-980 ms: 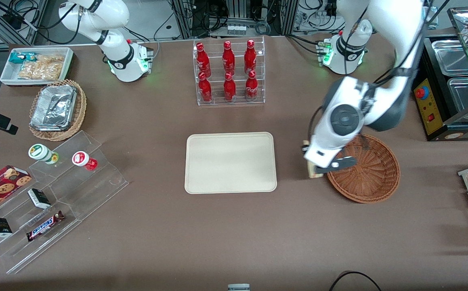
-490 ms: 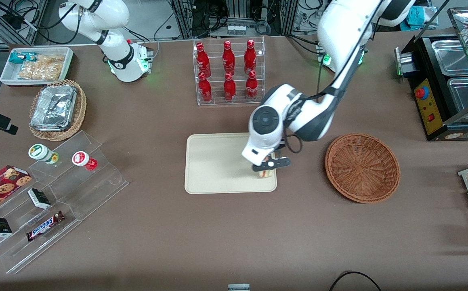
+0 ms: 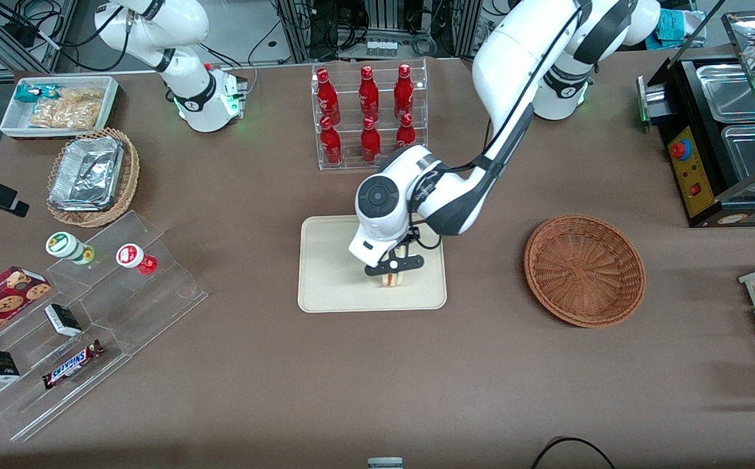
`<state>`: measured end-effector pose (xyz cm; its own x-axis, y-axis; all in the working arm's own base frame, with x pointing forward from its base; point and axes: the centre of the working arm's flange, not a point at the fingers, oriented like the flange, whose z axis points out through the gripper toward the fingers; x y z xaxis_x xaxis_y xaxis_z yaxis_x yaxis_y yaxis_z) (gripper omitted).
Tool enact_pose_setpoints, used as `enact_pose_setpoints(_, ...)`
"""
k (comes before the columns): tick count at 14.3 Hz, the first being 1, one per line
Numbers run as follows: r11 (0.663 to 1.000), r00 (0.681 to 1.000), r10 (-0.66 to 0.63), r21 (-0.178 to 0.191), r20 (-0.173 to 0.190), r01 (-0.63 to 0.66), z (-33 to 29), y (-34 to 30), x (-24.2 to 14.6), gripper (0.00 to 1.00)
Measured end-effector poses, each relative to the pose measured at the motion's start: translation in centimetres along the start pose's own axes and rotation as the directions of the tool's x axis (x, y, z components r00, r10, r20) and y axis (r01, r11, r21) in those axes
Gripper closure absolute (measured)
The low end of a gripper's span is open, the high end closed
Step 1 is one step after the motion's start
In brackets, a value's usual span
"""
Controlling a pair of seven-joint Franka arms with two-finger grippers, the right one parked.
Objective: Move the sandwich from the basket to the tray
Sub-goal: 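Lower the sandwich onto the cream tray and open the left gripper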
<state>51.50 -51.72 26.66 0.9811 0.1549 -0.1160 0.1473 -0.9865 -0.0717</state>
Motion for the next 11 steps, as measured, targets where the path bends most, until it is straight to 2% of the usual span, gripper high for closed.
enact_pose_setpoints(5, 1.0, 1.0, -0.001, -0.016, -0.006, 0.001, 2.3, 2.1, -1.0, 0.86)
enact_pose_setpoints(7, 1.0, 1.0, -0.011, -0.023, -0.011, 0.011, 2.5, 2.2, -0.8, 0.7)
enact_pose_setpoints(11, 0.998, 0.999, -0.038, -0.044, -0.026, 0.037, 1.2, 2.4, -0.4, 0.3)
